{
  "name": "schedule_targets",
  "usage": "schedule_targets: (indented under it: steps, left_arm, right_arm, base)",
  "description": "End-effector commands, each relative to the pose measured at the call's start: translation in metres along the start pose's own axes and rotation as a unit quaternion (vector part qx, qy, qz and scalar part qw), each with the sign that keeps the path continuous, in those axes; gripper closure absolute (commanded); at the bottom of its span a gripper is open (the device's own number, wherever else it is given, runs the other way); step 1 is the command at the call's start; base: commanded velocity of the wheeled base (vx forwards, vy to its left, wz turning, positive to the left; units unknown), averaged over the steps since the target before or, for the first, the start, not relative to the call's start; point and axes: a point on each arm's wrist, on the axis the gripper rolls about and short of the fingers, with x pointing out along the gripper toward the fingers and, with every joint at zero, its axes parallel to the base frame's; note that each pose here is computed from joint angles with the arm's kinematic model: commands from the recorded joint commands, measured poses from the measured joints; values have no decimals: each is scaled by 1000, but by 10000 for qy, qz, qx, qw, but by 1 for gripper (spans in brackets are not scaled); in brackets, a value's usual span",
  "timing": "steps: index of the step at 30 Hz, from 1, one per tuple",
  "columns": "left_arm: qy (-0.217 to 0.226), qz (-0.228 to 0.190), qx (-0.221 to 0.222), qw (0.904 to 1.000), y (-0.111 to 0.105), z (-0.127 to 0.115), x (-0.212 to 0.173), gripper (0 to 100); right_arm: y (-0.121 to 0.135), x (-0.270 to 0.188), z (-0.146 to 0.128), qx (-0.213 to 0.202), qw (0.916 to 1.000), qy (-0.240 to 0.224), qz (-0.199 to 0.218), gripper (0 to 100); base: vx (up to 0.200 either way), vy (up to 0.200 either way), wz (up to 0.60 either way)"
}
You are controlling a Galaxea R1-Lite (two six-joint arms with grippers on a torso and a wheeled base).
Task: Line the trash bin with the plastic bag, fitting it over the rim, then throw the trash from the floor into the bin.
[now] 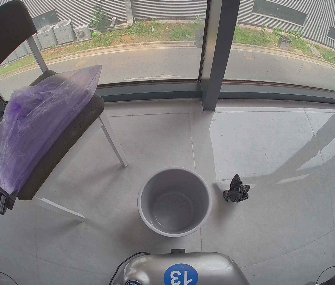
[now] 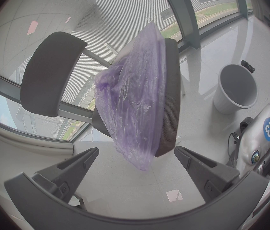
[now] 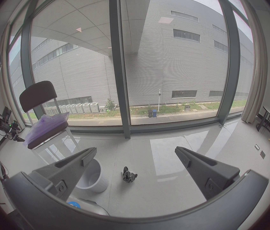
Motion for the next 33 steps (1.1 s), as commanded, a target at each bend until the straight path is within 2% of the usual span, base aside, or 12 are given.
schedule_targets:
  steps: [1, 13, 23, 28, 33]
  left_arm:
    - [327, -52, -13, 9994, 1, 1, 23, 0]
    - [603, -34, -49, 9982, 5, -2, 39, 0]
    - [605, 176, -201, 9978, 6, -4, 66, 0]
    - [631, 181, -217, 9976, 4, -7, 68, 0]
    - [478, 314, -270, 9980, 4, -9, 61, 0]
  right_arm:
    - [0, 1, 7, -7, 10000, -50, 44, 0]
    - [0, 2, 4, 10, 10000, -11, 42, 0]
    - [1, 1, 4, 48, 9997, -25, 227, 0]
    - [1, 0, 5, 45, 9997, -62, 252, 0]
    - [1, -3, 7, 40, 9995, -154, 257, 0]
  base:
    - [0, 0, 0]
    - [0, 0, 0]
    - [0, 0, 0]
    - [0, 0, 0]
    - [0, 0, 0]
